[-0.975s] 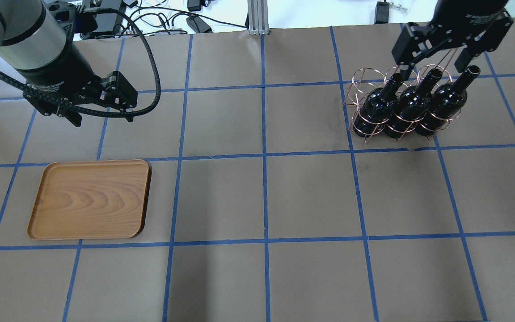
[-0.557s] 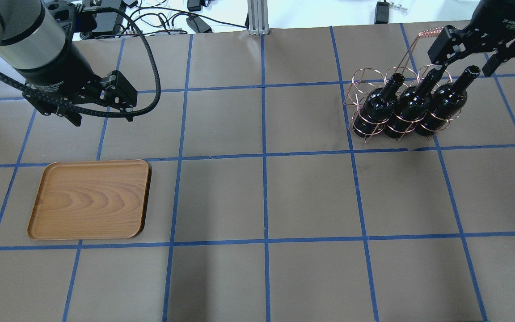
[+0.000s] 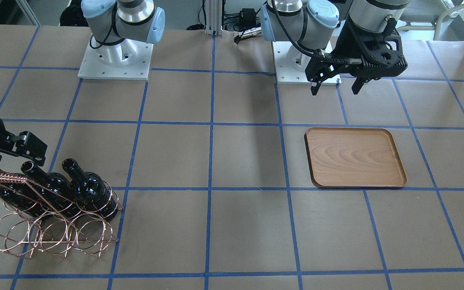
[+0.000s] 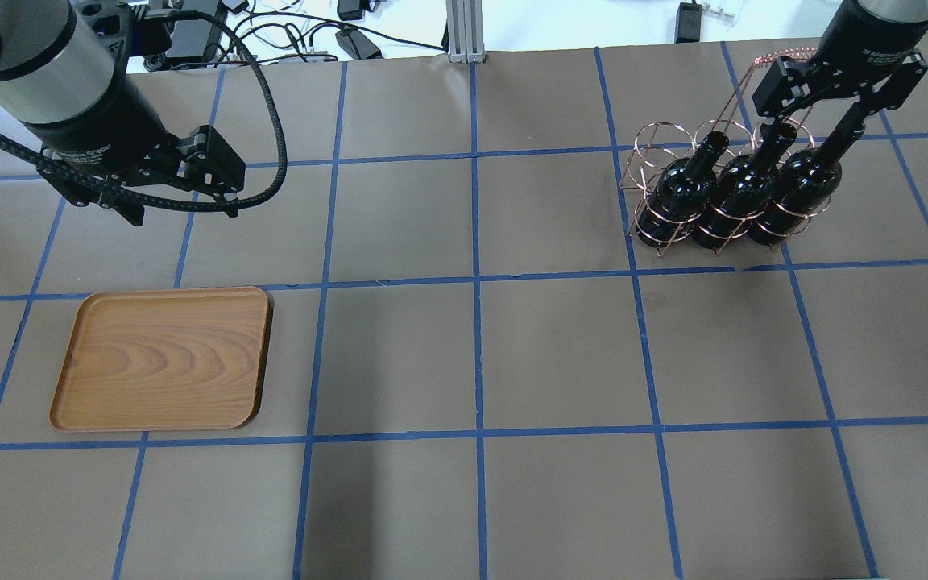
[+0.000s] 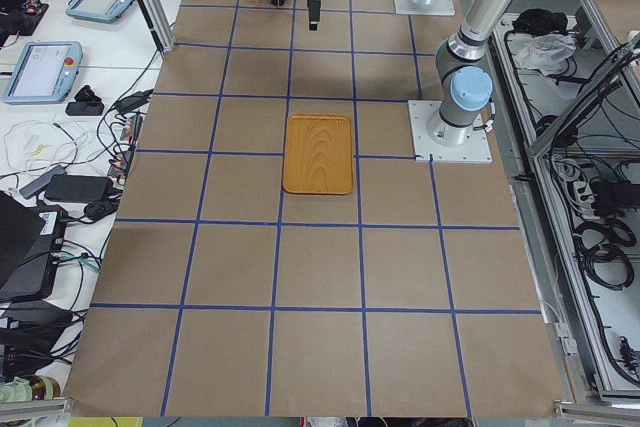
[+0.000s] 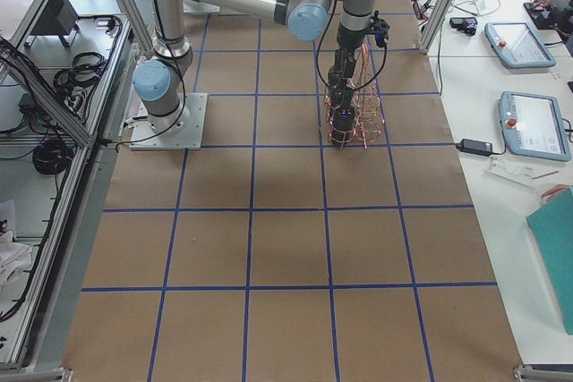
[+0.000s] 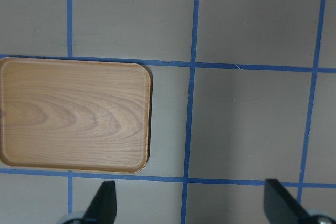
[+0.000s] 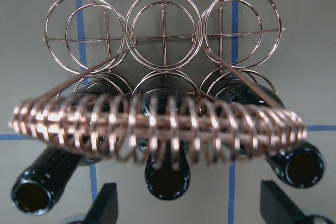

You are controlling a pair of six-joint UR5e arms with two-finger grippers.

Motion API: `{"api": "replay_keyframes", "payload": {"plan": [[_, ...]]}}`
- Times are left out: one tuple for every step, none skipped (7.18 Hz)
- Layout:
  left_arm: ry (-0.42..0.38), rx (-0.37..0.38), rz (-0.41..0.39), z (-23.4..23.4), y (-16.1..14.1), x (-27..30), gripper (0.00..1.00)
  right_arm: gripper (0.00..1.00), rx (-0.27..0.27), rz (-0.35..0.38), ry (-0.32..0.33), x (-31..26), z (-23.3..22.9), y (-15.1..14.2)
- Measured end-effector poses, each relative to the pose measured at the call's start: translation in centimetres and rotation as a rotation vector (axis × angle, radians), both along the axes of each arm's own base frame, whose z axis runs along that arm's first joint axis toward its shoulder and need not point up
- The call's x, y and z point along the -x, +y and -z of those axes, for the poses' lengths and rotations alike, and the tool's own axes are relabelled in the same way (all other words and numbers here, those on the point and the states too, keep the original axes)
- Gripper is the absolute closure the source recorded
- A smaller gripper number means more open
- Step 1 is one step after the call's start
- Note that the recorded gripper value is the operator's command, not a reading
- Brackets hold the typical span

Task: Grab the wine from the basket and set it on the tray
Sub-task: 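Move the right gripper over the copper wine rack toward the bottles, then lower the right gripper and close it on a dark wine bottle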

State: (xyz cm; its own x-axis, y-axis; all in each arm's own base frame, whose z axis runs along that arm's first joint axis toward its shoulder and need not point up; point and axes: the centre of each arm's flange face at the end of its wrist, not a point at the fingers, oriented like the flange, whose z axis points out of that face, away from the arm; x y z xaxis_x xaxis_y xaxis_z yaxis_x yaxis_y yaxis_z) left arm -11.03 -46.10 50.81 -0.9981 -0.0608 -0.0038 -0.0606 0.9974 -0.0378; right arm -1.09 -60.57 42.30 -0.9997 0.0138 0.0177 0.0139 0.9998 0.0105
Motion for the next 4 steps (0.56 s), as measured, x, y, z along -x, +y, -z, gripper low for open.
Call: {"api": "replay_keyframes", "payload": {"plan": [[0.0,0.002,-0.001,-0.1,0.1,0.0,0.0,0.12,0.007,0.003,-0.001,-0.2,0.6,-0.5],[0.001,0.003,0.0,-0.1,0.1,0.0,0.0,0.18,0.002,0.006,-0.004,-0.2,1.3,-0.9],[0.001,0.004,0.001,-0.1,0.1,0.0,0.0,0.19,-0.007,0.007,-0.008,-0.3,1.8,-1.1],[0.001,0.005,0.001,-0.2,0.1,0.1,0.0,0.24,-0.016,0.009,-0.012,-0.3,2.4,-1.1]]}}
